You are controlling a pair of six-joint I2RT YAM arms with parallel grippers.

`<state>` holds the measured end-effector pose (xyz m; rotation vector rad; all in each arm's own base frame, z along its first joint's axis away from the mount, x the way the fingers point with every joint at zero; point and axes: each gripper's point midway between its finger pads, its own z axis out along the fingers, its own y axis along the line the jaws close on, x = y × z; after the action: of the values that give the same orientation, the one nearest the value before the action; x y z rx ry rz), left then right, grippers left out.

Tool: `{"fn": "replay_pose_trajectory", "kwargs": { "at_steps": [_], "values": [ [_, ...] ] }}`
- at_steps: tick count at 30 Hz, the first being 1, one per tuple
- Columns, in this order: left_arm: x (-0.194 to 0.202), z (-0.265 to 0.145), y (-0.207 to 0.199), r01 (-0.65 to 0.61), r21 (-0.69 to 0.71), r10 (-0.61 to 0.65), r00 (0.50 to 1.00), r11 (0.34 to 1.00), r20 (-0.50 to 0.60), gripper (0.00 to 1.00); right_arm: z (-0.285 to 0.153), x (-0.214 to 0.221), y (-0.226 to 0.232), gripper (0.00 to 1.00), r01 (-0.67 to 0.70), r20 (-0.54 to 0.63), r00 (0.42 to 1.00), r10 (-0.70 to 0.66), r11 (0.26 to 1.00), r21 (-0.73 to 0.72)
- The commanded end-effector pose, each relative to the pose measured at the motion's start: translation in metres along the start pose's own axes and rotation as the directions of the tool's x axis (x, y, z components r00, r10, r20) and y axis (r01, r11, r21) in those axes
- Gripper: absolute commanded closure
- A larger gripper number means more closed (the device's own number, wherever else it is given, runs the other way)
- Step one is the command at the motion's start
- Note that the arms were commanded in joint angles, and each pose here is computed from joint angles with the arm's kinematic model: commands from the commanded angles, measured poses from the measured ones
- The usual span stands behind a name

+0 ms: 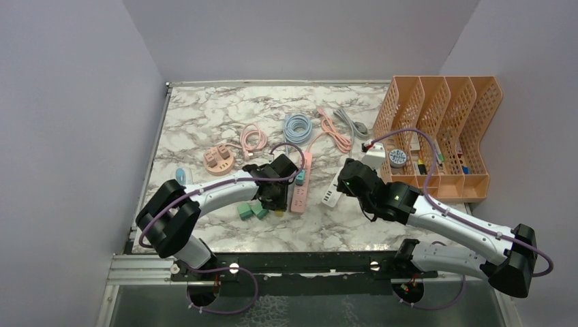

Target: Insert the plug

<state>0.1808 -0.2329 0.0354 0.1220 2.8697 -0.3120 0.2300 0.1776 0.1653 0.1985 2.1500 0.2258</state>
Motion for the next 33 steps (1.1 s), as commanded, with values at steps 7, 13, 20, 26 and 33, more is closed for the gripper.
{"fn": "replay_pose_trajectory", "kwargs": {
  "at_steps": [7,13,20,26,33],
  "values": [
    [-0.042,-0.06,-0.052,-0.273,0.274,0.2,0.943,0.922,0.266,0.79,-0.022,-0.01,0.03,0.54,0.124,0.016,0.992,-0.123,0.965,-0.232],
    [-0.036,-0.121,-0.105,-0.567,0.509,0.346,0.814,0.647,0.466,0.79,-0.087,-0.002,0.084,0.53,0.262,0.073,0.953,-0.293,0.683,-0.681],
    [-0.018,-0.182,-0.126,-0.805,0.512,0.481,0.591,0.299,0.648,0.8,-0.153,-0.04,0.113,0.51,0.368,0.215,0.908,-0.36,0.439,-0.82],
    [-0.003,-0.223,-0.129,-0.864,0.493,0.497,0.471,0.097,0.729,0.82,-0.183,-0.042,0.119,0.49,0.396,0.253,0.87,-0.423,0.295,-0.869],
    [0.001,-0.262,-0.13,-0.899,0.438,0.444,0.393,0.003,0.805,0.83,-0.194,-0.036,0.123,0.48,0.466,0.362,0.822,-0.439,0.153,-0.872]
  ]
}}
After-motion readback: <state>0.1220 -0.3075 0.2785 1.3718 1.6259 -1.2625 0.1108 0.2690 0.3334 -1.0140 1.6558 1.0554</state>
